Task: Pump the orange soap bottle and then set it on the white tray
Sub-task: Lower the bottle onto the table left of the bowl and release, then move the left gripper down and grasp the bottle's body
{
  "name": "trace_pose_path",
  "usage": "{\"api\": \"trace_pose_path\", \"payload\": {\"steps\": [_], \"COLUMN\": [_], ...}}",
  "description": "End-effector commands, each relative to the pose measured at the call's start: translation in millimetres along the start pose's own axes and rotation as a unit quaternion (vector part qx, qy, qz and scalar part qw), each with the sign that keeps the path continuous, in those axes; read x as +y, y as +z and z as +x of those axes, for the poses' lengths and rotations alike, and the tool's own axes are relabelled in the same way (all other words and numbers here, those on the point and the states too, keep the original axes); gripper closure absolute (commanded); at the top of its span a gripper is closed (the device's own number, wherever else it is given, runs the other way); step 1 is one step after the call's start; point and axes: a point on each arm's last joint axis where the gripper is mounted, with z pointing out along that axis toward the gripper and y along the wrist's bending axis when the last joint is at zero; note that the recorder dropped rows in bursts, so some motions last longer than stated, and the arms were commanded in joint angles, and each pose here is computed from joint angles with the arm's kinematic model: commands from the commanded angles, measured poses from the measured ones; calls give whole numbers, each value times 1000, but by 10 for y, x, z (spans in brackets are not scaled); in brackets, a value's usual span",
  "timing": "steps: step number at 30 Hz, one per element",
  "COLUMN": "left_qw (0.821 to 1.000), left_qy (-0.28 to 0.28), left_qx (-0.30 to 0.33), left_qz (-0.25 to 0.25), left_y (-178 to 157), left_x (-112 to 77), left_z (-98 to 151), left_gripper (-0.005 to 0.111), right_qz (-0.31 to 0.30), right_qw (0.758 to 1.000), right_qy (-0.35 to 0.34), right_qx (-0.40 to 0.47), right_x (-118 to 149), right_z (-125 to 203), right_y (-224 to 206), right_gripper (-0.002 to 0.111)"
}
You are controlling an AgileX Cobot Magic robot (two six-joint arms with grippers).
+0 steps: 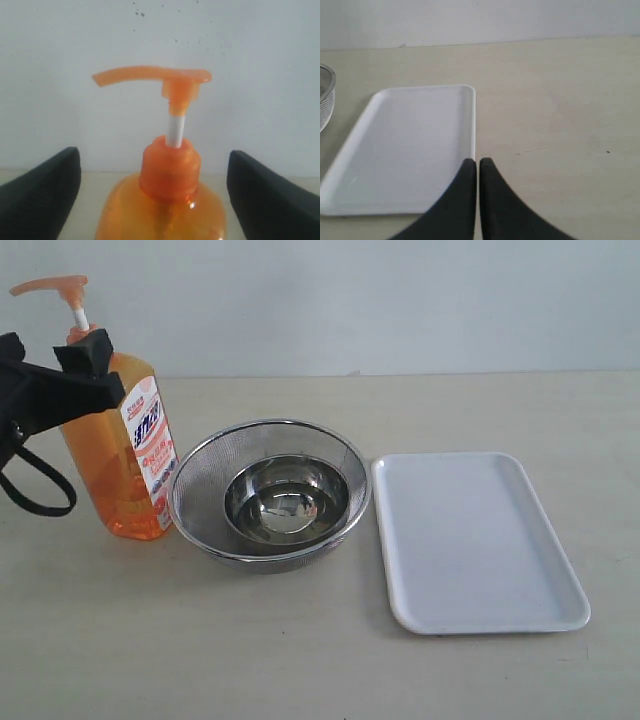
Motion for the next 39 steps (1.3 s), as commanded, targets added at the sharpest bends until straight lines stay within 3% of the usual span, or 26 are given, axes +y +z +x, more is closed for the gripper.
{"api": "trace_pose_path", "payload": {"steps": [1, 13, 17, 27, 35, 39], "left_qw": [1000, 997, 997, 983, 983, 989], "left_qy": [11, 28, 1, 61, 38, 9], "left_qx": [18, 26, 29, 58, 84, 84], "left_qz": [2, 64, 71, 163, 160, 122], "left_y": [-132, -715, -878, -996, -1001, -982], "left_x": [35, 122, 167, 38, 43, 106], "left_z": [28, 61, 109, 218, 257, 249], "left_gripper": [32, 32, 32, 32, 32, 32], "right_qz": [0, 0, 0, 0, 0, 0], "right_qw": [1000, 1000, 1000, 1000, 1000, 1000], "right_qy": [0, 0, 0, 0, 0, 0], "right_qx": [-4, -4, -4, -4, -4, -4], "right_x": [0, 0, 0, 0, 0, 0], "right_z": [-8, -8, -8, -8, -8, -8], "right_y": [-5, -5, -5, -5, -5, -5], "right_gripper": [108, 108, 108, 108, 108, 108]}}
